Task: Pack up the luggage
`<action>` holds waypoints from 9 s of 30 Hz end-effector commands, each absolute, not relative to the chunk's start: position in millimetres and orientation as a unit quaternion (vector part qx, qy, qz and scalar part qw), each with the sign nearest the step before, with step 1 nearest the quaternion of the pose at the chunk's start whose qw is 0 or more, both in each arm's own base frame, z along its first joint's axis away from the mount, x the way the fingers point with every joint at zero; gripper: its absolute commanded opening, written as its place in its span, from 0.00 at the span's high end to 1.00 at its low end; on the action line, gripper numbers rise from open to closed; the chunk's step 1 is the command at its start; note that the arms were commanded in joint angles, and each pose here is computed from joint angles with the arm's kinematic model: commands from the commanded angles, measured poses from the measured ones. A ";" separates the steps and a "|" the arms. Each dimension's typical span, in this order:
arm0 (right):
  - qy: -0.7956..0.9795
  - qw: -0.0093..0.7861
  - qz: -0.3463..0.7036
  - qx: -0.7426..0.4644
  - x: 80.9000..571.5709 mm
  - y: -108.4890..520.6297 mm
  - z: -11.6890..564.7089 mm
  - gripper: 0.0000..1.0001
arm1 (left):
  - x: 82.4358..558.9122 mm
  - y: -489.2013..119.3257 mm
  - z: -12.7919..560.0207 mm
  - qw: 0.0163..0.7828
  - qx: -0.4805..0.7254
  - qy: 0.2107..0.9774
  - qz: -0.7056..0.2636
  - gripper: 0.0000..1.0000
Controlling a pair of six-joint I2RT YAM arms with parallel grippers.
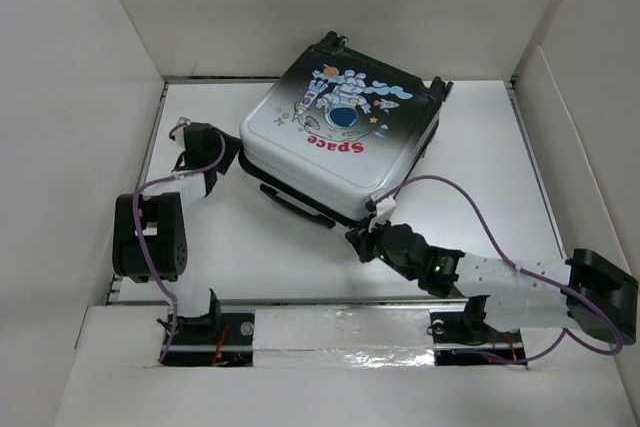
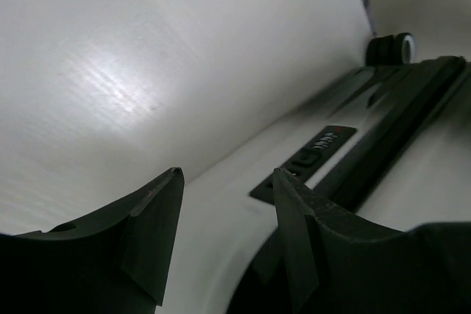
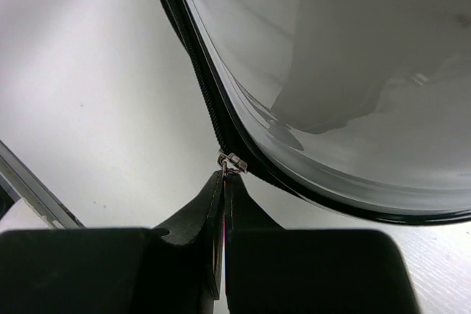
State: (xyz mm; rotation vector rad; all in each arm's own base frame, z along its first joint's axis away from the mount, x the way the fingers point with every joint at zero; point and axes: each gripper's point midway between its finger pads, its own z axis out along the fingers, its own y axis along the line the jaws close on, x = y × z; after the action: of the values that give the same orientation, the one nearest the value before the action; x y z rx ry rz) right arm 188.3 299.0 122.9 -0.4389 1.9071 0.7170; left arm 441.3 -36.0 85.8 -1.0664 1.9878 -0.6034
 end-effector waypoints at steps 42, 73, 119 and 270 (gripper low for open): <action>0.765 0.500 0.323 -0.245 221.6 255.9 171.4 1.00 | 258.2 -91.7 99.9 0.466 -0.302 0.783 -0.281 0.43; 0.822 0.450 0.266 -0.224 223.8 232.6 142.9 1.00 | 236.9 -138.7 143.8 0.464 -0.175 0.782 -0.377 0.55; 0.830 0.503 0.223 -0.086 226.3 147.2 151.8 1.00 | 293.9 -117.6 126.8 0.509 -0.214 0.800 -0.234 1.00; 0.788 0.580 0.204 0.009 215.7 104.4 182.2 0.42 | 263.8 -344.0 147.8 0.429 0.036 0.799 -0.420 1.00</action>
State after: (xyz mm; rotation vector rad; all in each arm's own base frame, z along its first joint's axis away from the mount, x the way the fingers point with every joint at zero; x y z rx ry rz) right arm 196.1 114.9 168.0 -0.0371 1.9181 0.5446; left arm 262.1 -355.9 141.0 0.0870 2.0245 -1.0577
